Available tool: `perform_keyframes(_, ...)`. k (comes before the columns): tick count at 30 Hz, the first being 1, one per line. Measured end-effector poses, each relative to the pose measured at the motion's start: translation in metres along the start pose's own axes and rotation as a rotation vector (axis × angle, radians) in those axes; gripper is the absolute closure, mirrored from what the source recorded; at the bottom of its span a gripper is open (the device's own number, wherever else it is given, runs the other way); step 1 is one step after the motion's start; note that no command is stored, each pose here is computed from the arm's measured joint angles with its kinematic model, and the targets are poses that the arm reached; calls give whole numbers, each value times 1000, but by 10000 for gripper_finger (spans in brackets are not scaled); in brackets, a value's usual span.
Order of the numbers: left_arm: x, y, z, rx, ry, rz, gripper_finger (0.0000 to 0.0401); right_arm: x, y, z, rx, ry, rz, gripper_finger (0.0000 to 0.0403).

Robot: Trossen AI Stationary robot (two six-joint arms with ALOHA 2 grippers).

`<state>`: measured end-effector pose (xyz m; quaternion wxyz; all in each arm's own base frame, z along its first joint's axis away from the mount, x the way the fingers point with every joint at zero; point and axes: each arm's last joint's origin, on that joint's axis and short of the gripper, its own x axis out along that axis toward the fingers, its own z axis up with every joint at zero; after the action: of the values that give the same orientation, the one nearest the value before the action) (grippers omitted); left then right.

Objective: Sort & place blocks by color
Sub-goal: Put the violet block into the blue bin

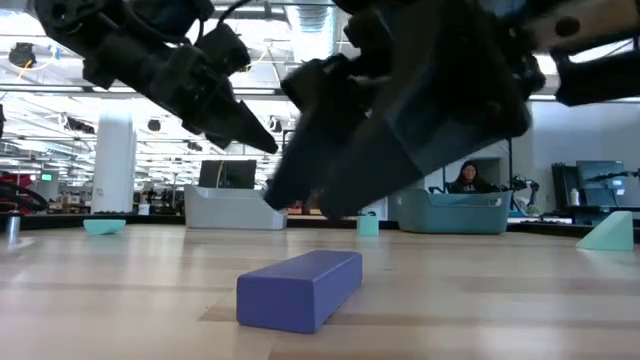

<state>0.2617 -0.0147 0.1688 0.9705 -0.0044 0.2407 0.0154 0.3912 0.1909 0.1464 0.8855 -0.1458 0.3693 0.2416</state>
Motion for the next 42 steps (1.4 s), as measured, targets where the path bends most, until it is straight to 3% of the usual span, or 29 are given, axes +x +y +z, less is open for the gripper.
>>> perform_keyframes(8,0,-4,2,89,-28,35,244,9,-6,-4,-106,142,26,168)
perform_keyframes(15,0,-1,1,97,-9,106,244,5,-22,-15,-74,231,20,178)
perform_keyframes(29,-1,-3,-11,-25,99,109,244,4,-29,-19,89,264,48,334)
perform_keyframes(37,-2,-8,-11,0,98,122,244,-9,-26,-21,87,334,61,316)
perform_keyframes(42,-2,-7,-9,4,79,163,244,-14,-25,-11,47,264,72,316)
